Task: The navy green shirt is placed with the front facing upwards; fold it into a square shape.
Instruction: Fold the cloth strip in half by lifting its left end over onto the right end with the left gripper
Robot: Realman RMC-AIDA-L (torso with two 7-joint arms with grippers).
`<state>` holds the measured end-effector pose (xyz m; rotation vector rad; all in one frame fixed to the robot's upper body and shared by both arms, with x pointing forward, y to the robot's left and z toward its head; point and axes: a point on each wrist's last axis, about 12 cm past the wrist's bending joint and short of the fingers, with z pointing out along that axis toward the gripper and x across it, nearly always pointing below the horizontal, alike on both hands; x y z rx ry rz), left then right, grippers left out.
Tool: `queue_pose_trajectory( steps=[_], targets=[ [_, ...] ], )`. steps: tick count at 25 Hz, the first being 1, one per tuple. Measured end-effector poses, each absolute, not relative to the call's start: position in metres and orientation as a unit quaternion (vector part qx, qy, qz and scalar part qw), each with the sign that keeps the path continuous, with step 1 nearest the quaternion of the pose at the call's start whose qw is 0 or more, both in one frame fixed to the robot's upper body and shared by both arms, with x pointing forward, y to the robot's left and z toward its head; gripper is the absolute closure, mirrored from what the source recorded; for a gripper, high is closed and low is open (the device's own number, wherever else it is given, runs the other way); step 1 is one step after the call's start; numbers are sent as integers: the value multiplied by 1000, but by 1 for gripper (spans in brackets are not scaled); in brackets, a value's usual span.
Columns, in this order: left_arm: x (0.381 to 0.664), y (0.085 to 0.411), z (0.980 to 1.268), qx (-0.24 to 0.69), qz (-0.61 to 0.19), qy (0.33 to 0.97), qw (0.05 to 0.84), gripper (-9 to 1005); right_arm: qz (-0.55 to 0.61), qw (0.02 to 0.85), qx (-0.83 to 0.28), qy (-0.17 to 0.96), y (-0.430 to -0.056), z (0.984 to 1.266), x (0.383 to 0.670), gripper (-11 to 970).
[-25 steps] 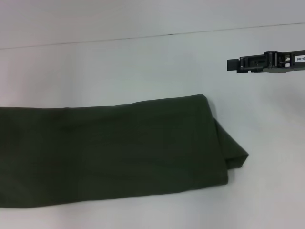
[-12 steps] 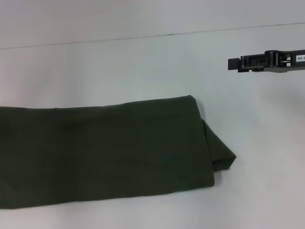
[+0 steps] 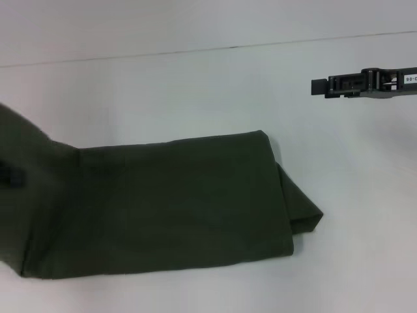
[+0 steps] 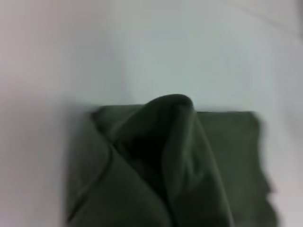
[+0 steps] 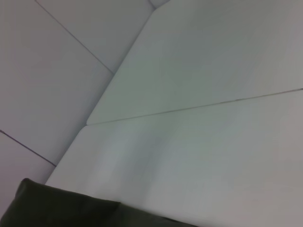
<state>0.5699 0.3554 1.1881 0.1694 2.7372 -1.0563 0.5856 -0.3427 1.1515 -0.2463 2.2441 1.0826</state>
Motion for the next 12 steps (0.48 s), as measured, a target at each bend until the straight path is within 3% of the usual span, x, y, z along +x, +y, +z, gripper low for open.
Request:
queue_pose_trajectory(
  steps=[5,12],
  targets=[
    [573,316,1180,91,-454,881,98,931,410,313,-95,852,-342,1152,586,314],
    [575,258,1159,111,-511,849,69,932,409,311,-95,852,-343,1151,585,314]
  ],
)
